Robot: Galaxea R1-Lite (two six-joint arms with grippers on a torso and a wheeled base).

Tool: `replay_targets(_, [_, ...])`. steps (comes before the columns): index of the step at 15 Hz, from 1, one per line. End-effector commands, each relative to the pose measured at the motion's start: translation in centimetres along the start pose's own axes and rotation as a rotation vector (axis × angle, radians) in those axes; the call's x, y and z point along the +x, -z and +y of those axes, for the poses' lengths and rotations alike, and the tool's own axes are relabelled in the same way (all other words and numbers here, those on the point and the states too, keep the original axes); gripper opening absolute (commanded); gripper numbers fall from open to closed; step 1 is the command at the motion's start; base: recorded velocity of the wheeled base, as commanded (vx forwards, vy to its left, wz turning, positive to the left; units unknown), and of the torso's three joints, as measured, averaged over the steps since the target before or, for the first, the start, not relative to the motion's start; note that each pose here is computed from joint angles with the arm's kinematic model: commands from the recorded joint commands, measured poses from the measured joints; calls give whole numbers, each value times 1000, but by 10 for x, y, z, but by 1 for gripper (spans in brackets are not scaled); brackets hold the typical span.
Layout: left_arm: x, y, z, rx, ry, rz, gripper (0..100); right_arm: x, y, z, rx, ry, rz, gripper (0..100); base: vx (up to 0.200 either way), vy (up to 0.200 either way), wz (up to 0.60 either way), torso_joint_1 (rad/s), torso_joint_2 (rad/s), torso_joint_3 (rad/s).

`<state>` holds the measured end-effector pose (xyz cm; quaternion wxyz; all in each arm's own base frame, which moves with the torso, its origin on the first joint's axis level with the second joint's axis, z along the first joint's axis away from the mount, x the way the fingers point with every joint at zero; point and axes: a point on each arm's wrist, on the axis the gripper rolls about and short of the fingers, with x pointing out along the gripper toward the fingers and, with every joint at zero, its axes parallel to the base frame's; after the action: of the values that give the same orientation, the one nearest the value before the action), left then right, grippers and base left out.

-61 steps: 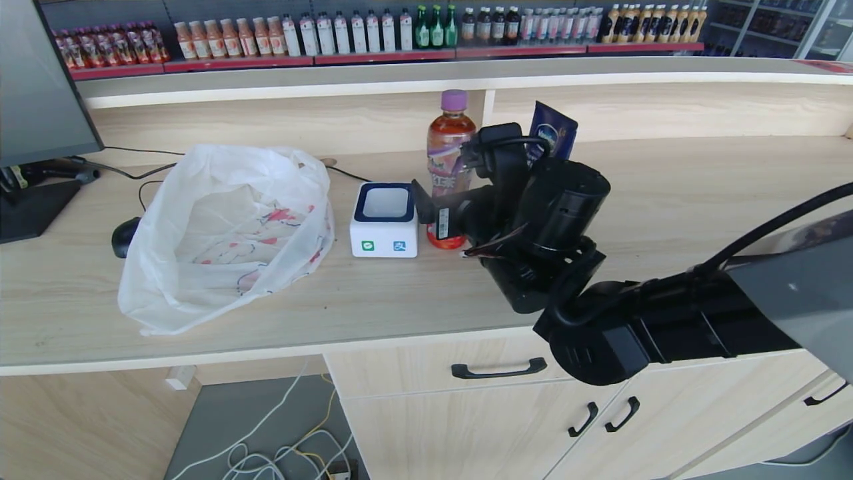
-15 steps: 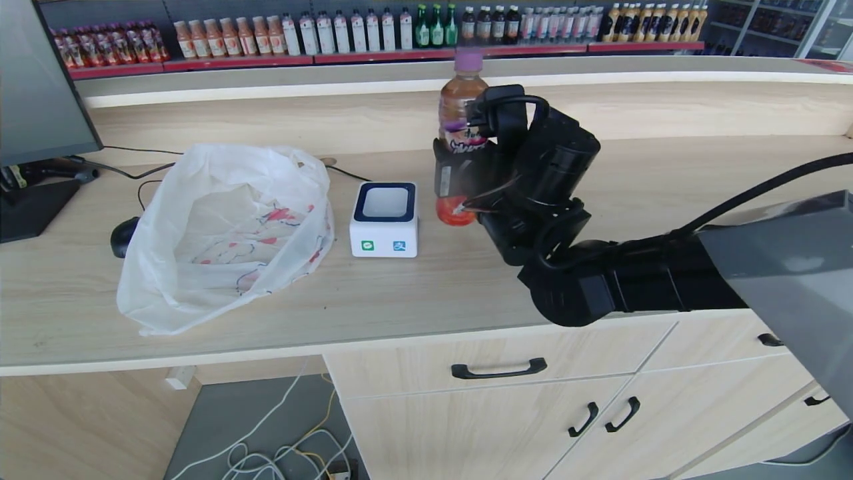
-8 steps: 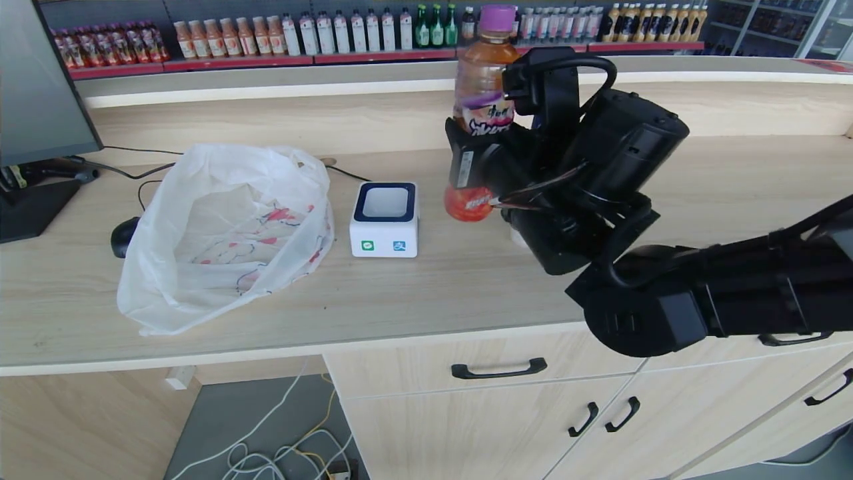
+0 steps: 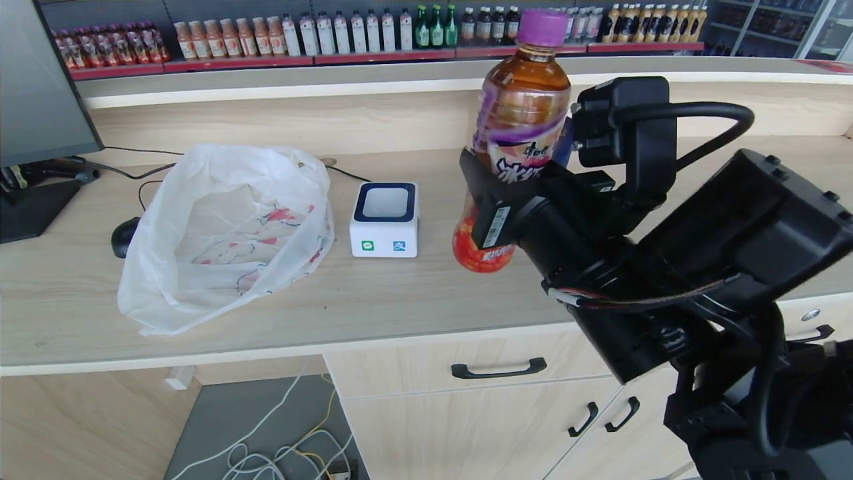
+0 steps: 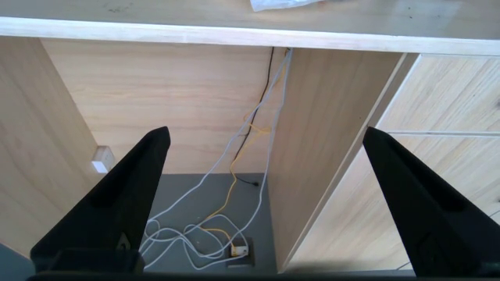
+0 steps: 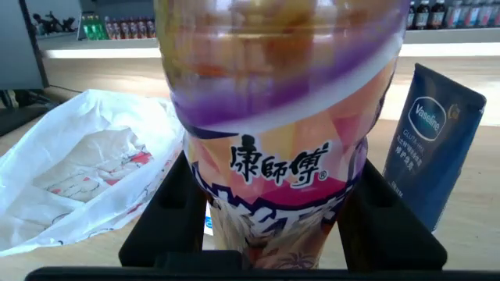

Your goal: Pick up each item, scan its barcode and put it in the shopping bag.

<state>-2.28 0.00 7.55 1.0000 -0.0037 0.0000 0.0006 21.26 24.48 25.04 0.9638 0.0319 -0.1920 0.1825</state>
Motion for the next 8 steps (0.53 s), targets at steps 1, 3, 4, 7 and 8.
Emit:
replay_targets(1, [0, 0, 0, 0, -2, 0, 100, -18, -10, -3, -7, -14, -19, 0, 0, 0, 0, 0, 0, 0])
replay_targets(3, [0, 0, 0, 0, 0, 0, 100, -39, -10, -2, -48, -51, -6, 0, 0, 0, 0, 0, 0, 0])
replay_targets(4, [0, 0, 0, 0, 0, 0, 100, -44, -9, -3, -49, -57, -5, 0, 0, 0, 0, 0, 0, 0])
replay_targets(7, [0, 0, 0, 0, -2, 0, 100, -60, -6, -11, -77, -62, -1, 0, 0, 0, 0, 0, 0, 0])
replay_targets(8, [0, 0, 0, 0, -2, 0, 100, -67, -1, -13, -92, -68, 15, 0, 0, 0, 0, 0, 0, 0])
